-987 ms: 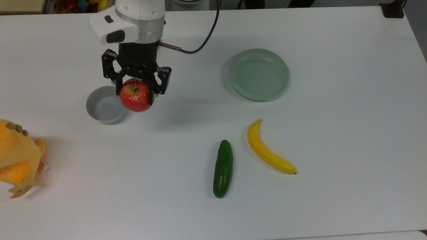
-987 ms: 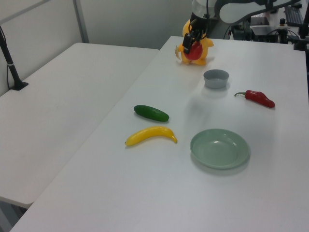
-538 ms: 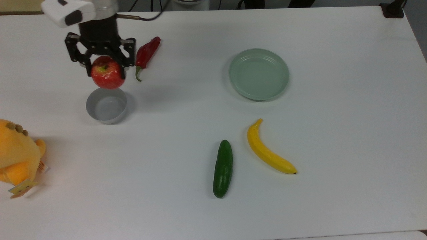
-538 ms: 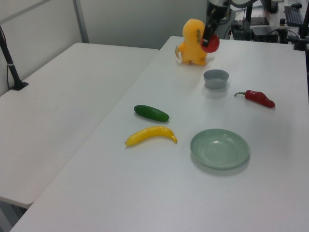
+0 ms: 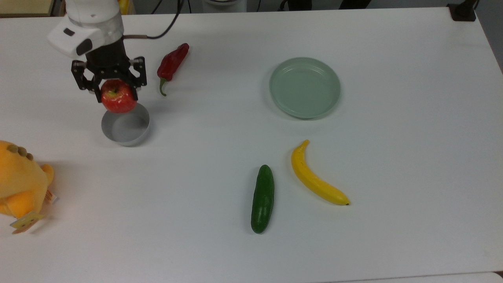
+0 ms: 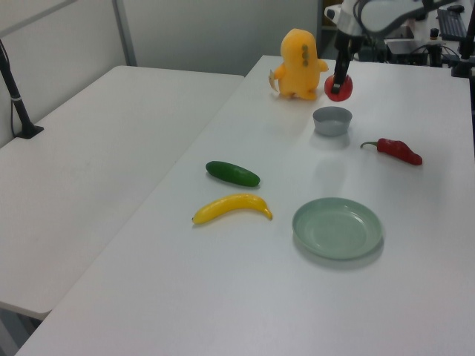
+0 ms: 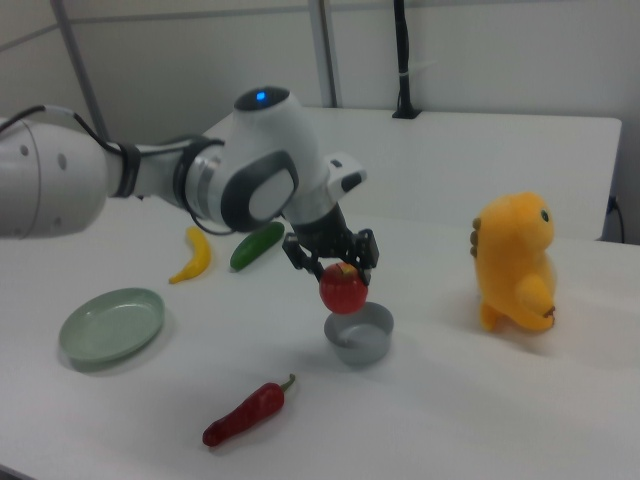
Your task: Put the red apple in the bowl
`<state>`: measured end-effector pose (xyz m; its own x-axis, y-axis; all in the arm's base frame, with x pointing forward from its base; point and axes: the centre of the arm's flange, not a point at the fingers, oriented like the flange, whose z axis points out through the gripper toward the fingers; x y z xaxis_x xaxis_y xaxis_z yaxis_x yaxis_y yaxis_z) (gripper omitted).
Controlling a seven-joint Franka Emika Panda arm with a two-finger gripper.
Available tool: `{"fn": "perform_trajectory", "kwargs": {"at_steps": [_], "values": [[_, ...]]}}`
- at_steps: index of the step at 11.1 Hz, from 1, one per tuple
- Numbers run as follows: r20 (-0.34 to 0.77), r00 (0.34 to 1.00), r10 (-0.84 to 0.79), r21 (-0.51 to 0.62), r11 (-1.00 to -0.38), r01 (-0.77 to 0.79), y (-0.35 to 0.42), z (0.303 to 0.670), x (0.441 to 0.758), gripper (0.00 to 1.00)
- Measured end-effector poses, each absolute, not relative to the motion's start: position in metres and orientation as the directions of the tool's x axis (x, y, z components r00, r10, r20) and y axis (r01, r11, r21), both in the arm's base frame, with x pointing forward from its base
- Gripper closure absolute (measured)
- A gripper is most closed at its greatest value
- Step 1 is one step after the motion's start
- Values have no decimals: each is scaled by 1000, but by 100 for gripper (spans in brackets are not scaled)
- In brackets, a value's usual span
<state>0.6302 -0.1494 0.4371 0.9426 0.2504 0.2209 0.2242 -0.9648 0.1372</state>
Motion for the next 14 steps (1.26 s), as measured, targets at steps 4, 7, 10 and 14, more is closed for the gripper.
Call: {"fn": "perform_trajectory", "kwargs": {"at_steps": [4, 7, 10, 14], "values": [[317, 914, 252, 178, -963, 204, -156, 383, 631, 23], [328, 911, 249, 180, -963, 199, -159, 366, 632, 23], [328, 911, 249, 180, -963, 198, -159, 367, 632, 0], [348, 912, 218, 174, -971, 166, -157, 375, 634, 0]]}}
